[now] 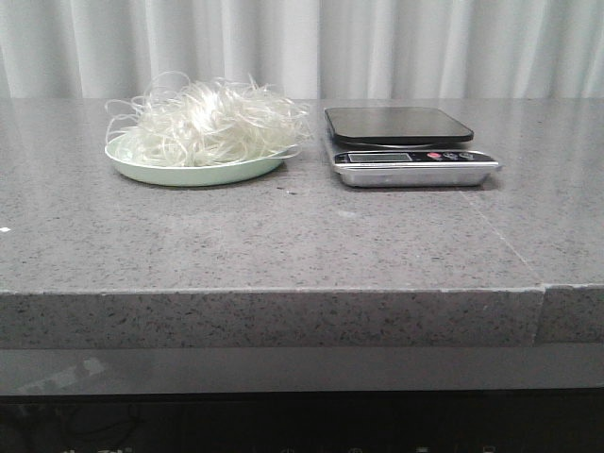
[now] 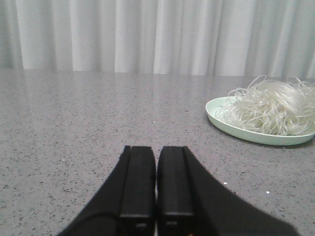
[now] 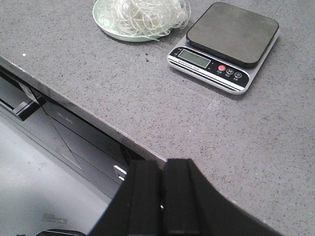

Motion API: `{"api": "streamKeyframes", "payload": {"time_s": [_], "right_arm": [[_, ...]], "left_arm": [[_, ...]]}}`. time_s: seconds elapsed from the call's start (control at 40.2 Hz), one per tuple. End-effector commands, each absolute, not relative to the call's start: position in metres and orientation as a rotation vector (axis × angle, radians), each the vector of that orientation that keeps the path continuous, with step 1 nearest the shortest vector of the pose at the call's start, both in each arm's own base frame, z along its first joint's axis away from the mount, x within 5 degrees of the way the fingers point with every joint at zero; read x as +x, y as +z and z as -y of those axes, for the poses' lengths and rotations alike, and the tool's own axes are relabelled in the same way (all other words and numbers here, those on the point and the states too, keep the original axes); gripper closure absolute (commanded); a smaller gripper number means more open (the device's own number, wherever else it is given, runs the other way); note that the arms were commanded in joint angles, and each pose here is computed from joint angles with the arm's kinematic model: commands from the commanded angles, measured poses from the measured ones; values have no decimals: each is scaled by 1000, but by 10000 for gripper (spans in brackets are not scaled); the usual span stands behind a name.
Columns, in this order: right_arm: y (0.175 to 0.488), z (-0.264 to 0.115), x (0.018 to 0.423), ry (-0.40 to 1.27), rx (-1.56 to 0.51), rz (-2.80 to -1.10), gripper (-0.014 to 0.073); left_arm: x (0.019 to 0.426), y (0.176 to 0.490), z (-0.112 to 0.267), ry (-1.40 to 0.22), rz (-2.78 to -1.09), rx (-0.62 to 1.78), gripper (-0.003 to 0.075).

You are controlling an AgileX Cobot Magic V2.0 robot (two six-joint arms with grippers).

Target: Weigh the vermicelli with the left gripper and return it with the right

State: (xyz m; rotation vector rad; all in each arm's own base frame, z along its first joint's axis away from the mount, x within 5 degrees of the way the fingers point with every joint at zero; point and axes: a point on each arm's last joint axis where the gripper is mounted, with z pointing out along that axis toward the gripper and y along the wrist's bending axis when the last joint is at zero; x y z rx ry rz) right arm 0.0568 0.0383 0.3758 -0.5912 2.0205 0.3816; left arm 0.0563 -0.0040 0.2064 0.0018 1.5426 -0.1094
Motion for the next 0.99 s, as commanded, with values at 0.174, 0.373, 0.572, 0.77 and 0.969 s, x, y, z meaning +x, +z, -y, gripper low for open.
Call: {"api": "streamKeyframes", "payload": {"time_s": [0.174, 0.373, 0.572, 0.77, 0.969], "right_arm": [[373, -30, 57, 349, -472, -1920, 430], [338, -14, 50, 239, -235, -1728, 430], [287, -7, 51, 131, -91, -1573, 430], [240, -3, 53, 78, -2, -1501, 430], [210, -1, 55, 112, 69, -1437, 430]], "left_arm": [[55, 204, 4, -112, -1468, -2, 566], [55, 204, 4, -112, -1468, -2, 566], [55, 204, 4, -112, -1468, -2, 566], [55, 204, 4, -112, -1468, -2, 566], [55, 204, 4, -112, -1468, -2, 566]]}}
